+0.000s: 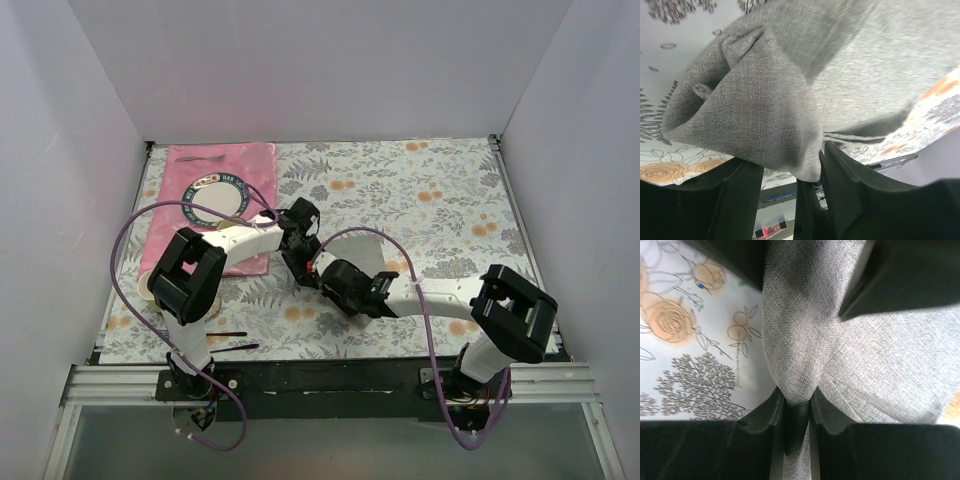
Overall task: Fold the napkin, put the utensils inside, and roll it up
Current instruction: Roll the napkin with the utensil
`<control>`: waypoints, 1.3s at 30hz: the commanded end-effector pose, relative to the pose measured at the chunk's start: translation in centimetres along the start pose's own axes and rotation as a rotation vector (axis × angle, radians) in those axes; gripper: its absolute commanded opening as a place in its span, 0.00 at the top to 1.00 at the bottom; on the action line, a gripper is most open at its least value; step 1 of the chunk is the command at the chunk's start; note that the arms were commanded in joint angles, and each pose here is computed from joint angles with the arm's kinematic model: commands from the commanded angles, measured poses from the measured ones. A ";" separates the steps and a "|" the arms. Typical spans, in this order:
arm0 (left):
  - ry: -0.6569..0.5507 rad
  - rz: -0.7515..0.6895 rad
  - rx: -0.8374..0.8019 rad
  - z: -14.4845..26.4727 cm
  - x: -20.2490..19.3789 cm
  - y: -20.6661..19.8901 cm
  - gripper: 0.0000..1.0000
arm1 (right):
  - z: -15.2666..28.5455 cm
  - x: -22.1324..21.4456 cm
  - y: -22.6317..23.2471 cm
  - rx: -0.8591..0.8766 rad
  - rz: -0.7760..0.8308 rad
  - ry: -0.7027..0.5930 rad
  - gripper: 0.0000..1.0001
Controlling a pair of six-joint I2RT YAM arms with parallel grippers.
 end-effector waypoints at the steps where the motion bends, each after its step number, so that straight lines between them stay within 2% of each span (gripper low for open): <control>1: -0.133 -0.065 -0.106 5.0 2.5 -2.6 0.48 | -0.2 -1.6 2.9 0.231 -0.128 0.037 0.90; 10: -0.241 -0.081 -0.169 10.1 5.6 -3.7 0.46 | 0.3 -1.0 2.0 0.497 -0.328 0.059 0.92; 17: -0.178 -0.046 -0.186 10.3 4.0 -2.7 0.43 | -0.1 -0.8 1.2 0.696 -0.491 0.088 0.94; 18: -0.160 -0.046 -0.187 9.9 3.6 -2.4 0.42 | -0.2 -0.8 1.2 0.719 -0.504 0.091 0.94; 19: -0.128 -0.047 -0.194 9.8 3.0 -2.4 0.33 | 0.1 -0.6 1.4 0.774 -0.520 0.081 0.94; 20: -0.111 -0.045 -0.185 9.5 2.5 -2.2 0.31 | -0.3 -1.4 1.1 0.794 -0.572 0.101 0.94; 26: -0.027 -0.025 -0.135 7.2 -0.9 -1.4 0.28 | -1.4 -2.4 0.0 0.912 -0.698 0.063 0.94; 31: 0.025 0.021 -0.118 4.4 -1.9 -1.6 0.28 | -2.1 -3.0 -0.5 0.965 -0.739 0.069 0.94; 34: 0.031 0.052 -0.088 2.8 -1.7 -1.3 0.31 | -2.3 -3.2 -1.1 0.968 -0.756 0.058 0.93; 36: 0.045 0.081 -0.098 1.6 -1.6 -0.9 0.33 | -2.4 -3.1 -1.6 0.969 -0.765 0.052 0.91; 37: 0.040 0.090 -0.099 1.4 -1.5 -0.9 0.34 | -2.4 -3.1 -1.7 0.969 -0.759 0.049 0.85; 39: 0.023 0.094 -0.080 0.5 -1.0 -0.6 0.36 | -2.4 -3.2 -1.8 0.966 -0.755 0.053 0.82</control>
Point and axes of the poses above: each gripper's point midway between its finger pads, its own z axis back along the fingers, its own y axis along the line the jaws close on, x = y × z, the point moved 2 cm from there along z, back along the fingers, and after that the axes turned 7 degrees about z, right-handed, at the moved point
